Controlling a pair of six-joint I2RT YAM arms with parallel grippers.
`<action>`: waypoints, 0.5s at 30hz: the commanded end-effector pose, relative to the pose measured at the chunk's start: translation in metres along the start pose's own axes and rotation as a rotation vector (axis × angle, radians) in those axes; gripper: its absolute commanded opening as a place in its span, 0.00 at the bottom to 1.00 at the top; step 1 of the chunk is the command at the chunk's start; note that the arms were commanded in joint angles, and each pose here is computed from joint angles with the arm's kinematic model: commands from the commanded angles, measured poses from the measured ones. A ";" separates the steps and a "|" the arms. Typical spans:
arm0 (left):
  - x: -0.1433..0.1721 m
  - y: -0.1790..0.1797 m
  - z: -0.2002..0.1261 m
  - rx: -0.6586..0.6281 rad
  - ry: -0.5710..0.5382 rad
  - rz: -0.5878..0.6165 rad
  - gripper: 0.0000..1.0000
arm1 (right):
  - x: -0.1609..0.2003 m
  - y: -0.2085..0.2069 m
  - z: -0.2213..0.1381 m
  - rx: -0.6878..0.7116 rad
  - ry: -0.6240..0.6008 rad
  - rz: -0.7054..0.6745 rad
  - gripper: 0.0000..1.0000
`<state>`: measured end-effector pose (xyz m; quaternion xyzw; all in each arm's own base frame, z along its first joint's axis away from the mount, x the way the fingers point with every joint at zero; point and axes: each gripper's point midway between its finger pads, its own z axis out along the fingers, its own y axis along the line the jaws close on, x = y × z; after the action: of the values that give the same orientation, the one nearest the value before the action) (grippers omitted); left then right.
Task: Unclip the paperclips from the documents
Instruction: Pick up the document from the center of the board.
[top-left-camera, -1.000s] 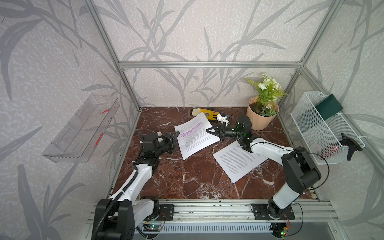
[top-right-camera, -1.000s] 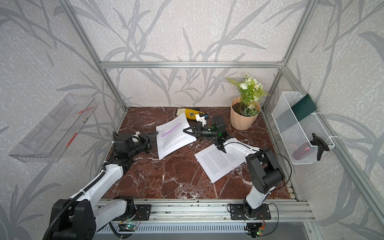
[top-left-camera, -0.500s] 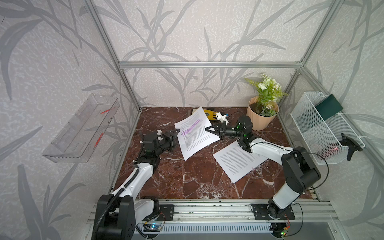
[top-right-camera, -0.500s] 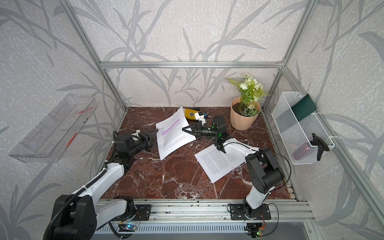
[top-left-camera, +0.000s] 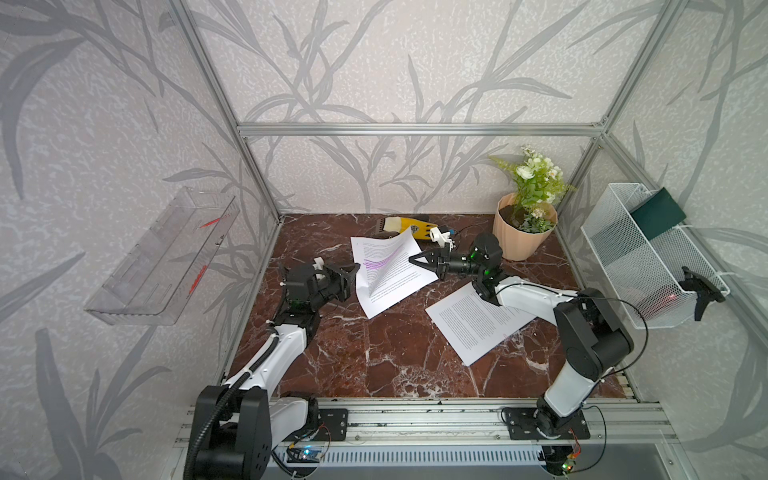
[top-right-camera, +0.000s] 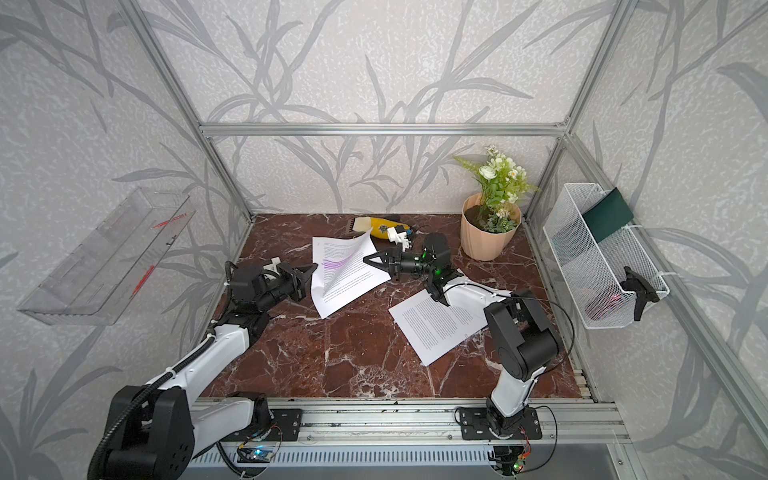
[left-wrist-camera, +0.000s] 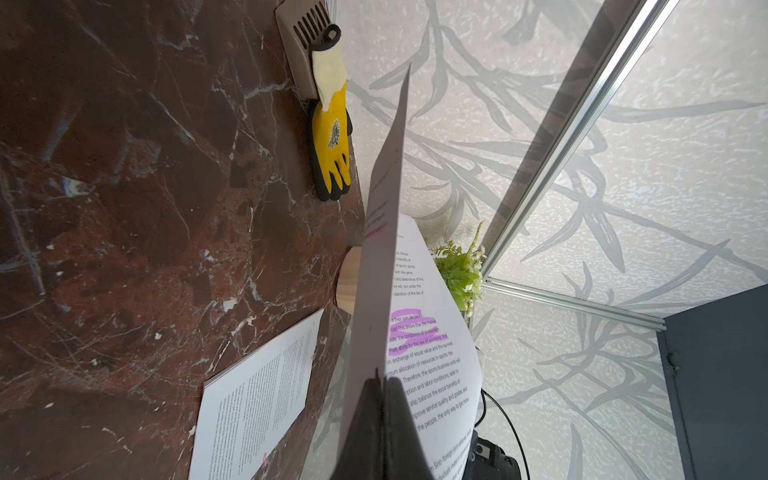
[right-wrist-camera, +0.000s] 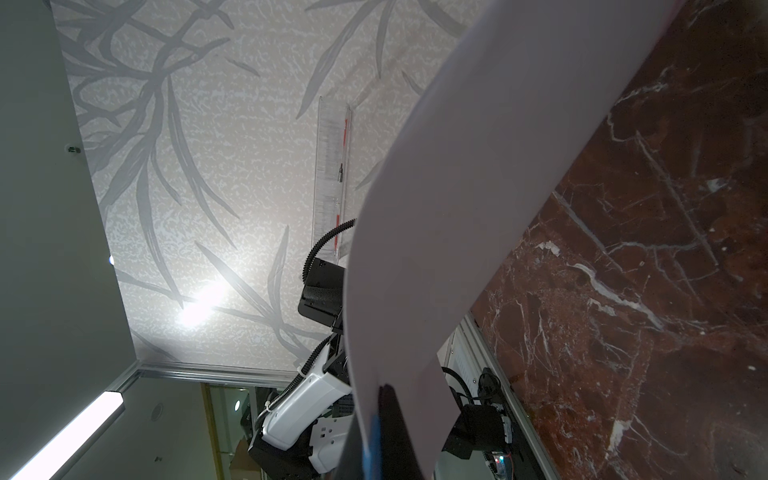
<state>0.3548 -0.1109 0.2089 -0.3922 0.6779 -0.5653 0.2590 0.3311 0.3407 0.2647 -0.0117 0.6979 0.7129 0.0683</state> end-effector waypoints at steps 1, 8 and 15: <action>0.007 -0.025 -0.005 0.023 0.029 0.111 0.00 | 0.009 -0.003 -0.006 0.002 0.037 -0.014 0.10; 0.013 -0.049 -0.008 0.009 0.063 0.267 0.00 | 0.020 -0.017 -0.024 0.116 0.074 -0.034 0.33; 0.015 -0.069 -0.006 0.048 0.081 0.320 0.00 | 0.031 -0.029 -0.035 0.136 0.084 -0.005 0.54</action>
<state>0.3593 -0.1189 0.2592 -0.2863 0.7263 -0.5413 0.3124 0.3125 0.3165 0.2322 -0.0265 0.7443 0.6657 0.0452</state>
